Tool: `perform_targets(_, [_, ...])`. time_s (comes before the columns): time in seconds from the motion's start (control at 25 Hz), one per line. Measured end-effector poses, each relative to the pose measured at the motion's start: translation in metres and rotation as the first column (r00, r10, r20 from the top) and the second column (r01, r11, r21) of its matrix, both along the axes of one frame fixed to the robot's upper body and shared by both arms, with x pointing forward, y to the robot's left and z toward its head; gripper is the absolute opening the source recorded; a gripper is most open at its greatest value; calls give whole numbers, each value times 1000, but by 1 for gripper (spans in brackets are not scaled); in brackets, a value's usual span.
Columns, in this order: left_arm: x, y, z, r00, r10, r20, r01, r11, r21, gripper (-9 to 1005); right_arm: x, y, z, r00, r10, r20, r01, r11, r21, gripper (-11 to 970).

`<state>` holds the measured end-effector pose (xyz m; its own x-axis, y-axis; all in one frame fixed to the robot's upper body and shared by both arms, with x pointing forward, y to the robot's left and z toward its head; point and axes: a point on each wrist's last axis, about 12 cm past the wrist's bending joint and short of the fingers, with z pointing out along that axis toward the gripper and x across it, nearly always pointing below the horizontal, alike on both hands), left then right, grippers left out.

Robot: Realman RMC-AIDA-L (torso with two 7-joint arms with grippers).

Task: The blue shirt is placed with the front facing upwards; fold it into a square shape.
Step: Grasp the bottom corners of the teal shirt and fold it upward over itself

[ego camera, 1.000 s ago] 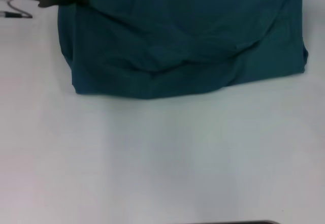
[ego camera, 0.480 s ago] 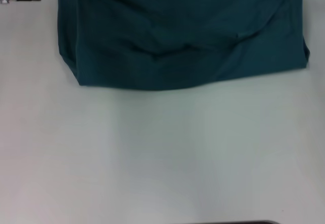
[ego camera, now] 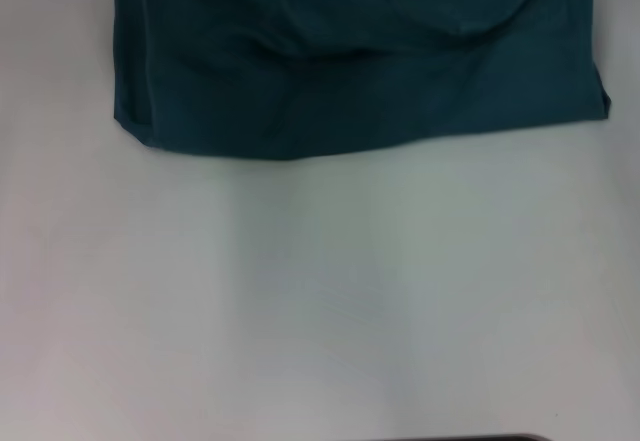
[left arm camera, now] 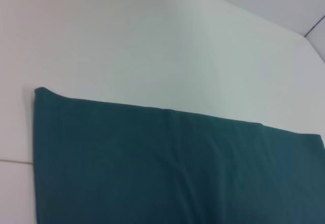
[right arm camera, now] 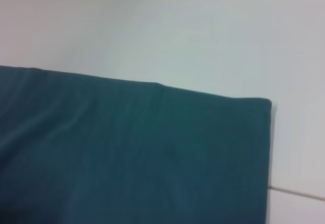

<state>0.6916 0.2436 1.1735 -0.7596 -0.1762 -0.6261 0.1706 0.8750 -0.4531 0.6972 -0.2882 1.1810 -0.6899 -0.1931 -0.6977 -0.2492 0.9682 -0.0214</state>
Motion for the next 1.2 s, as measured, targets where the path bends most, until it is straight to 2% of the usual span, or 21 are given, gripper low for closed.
perform_targets(0.32, [2,2,0,1000,18,14,-18,1000,6,44,6,8,2,999,4,33,-3,999,-39,78])
perform_targets(0.64, [1,-3,-4,1000,-3,24,2,999,32,52,4,24,-18,999,47,14,-45,990,-131,81])
perform_targets(0.88, [-1,-4,-8,1000,4,5,-4,1000,19,58,4,30,-21,997,81,13,-77,981,-180,84])
perform_targets(1.08, [-2,-3,-11,1000,23,-3,-23,1000,2,63,6,32,-17,996,89,24,-82,976,-203,189])
perform_targets(1.2, [-3,-1,-11,999,35,-5,-35,999,-9,182,7,30,-15,996,88,30,-79,975,-209,251])
